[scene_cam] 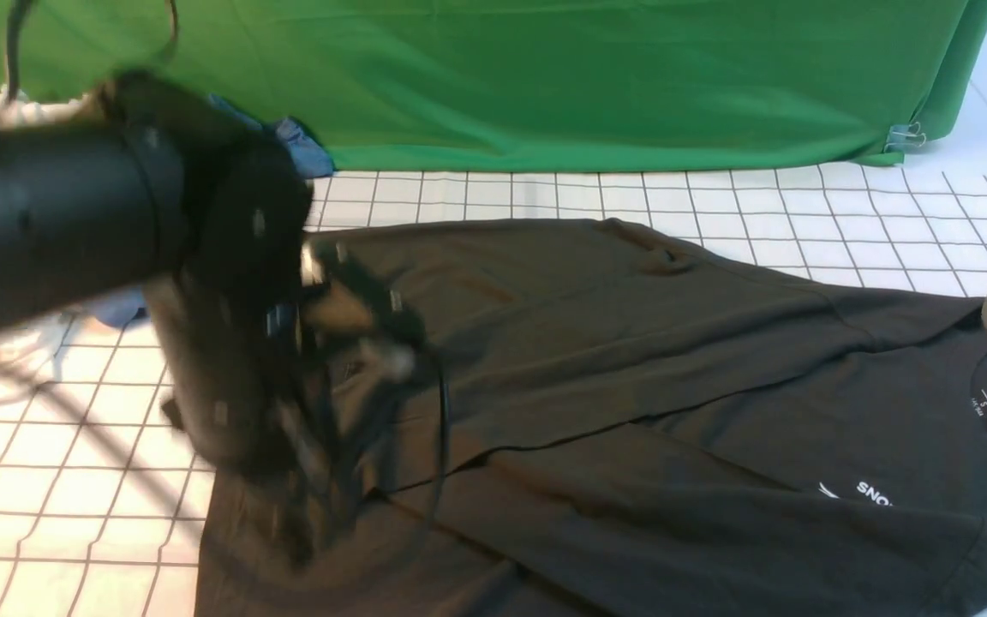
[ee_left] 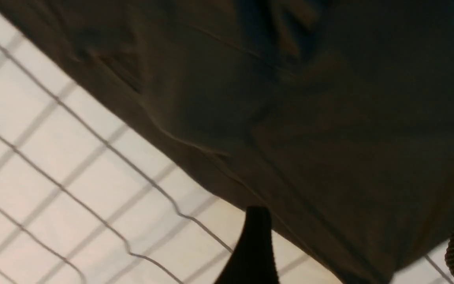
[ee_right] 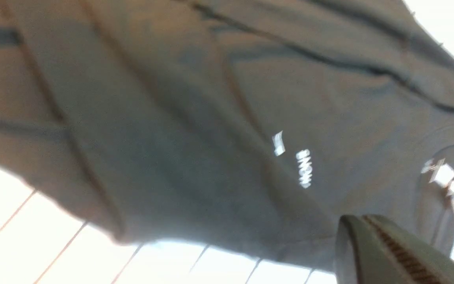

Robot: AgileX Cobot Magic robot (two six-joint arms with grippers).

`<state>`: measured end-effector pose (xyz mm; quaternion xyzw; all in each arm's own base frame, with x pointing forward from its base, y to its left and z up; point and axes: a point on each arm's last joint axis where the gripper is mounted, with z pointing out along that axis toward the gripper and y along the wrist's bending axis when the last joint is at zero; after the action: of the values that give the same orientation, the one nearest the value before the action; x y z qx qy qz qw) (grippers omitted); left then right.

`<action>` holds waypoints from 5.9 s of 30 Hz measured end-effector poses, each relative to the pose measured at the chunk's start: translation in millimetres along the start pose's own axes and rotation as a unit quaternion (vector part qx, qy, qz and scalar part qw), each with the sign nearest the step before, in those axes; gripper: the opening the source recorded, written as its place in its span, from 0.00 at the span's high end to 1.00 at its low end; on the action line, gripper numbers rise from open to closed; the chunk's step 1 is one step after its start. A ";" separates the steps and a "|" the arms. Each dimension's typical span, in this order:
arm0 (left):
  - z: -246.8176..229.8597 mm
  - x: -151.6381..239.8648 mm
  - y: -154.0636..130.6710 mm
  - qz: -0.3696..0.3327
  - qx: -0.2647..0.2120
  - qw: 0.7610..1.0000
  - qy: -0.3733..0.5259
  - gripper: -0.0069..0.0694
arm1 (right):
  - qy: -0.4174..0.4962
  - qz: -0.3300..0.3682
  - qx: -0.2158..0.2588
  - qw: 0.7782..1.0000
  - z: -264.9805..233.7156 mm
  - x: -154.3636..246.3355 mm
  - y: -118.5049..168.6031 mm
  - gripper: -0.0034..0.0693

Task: Fold a long-sleeved shirt over a white checkered tablecloth.
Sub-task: 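Grasp the near edge of the shirt at its hem and shoulder corners, then fold the black garment in half by bringing its near edge over to the far edge, then pull the folded dark garment lengthwise by its ends to straighten it flat on the table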

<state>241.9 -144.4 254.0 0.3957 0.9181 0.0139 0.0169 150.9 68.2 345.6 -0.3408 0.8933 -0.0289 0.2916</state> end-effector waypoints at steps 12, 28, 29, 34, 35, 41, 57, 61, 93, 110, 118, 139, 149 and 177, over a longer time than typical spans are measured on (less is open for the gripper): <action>78.6 47.5 -65.7 0.115 0.042 0.991 0.059 0.22 | 0.086 -0.002 -0.042 0.995 -1.7 15.7 7.5 0.82; 93.3 50.4 -59.7 0.120 -0.013 0.993 0.005 0.63 | 0.098 -0.003 -0.046 0.994 -2.1 17.7 8.3 0.44; 93.3 50.1 -59.4 0.122 -0.015 0.992 0.004 0.68 | 0.098 -0.003 -0.046 0.994 -2.1 17.7 8.3 0.44; 92.9 49.5 -57.9 0.128 -0.023 0.991 0.001 0.91 | 0.097 -0.006 -0.046 0.994 -2.1 17.7 8.3 0.44; 91.5 49.6 -57.3 0.130 -0.026 0.991 0.004 0.93 | 0.097 -0.009 -0.047 0.994 -2.1 17.7 8.3 0.44; 67.2 53.3 -51.7 0.127 -0.049 0.990 0.029 0.95 | 0.134 -0.039 -0.061 0.988 17.7 26.1 13.3 0.36; 52.6 64.1 -50.9 0.123 -0.057 0.991 0.017 0.95 | 0.182 -0.105 -0.062 0.976 135.8 34.8 26.8 0.20; 53.1 63.9 -51.4 0.121 -0.055 0.991 0.014 0.95 | 0.217 -0.120 -0.075 0.966 164.7 37.0 30.9 0.19; -15.1 58.9 -23.6 0.065 -0.120 0.985 -0.102 0.95 | 0.145 -0.108 -0.011 0.983 115.7 -19.8 2.2 0.89; -65.9 -23.0 107.0 -0.005 -0.186 0.961 -0.203 0.95 | 0.119 -0.057 0.040 0.991 165.7 -90.1 -99.3 0.89; -43.1 -62.4 155.1 -0.010 -0.204 0.956 -0.209 0.95 | 0.108 -0.067 0.051 0.991 207.4 -122.2 -129.9 0.89; 36.2 -102.3 228.8 -0.030 -0.235 0.940 -0.244 0.94 | 0.067 -0.083 0.074 0.992 285.1 -146.0 -154.4 0.89; 44.1 -102.5 239.8 -0.043 -0.242 0.932 -0.267 0.74 | 0.056 -0.054 0.113 0.991 281.7 -131.9 -188.2 0.56; 3.5 -101.5 220.2 -0.207 -0.057 0.946 -0.243 0.43 | 0.215 0.243 0.051 0.945 232.1 -5.6 -234.5 0.18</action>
<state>471.6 -67.0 261.1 0.1862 0.9457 -0.0341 0.2642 418.5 -73.7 214.8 -0.0838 0.9878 -0.0752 0.1076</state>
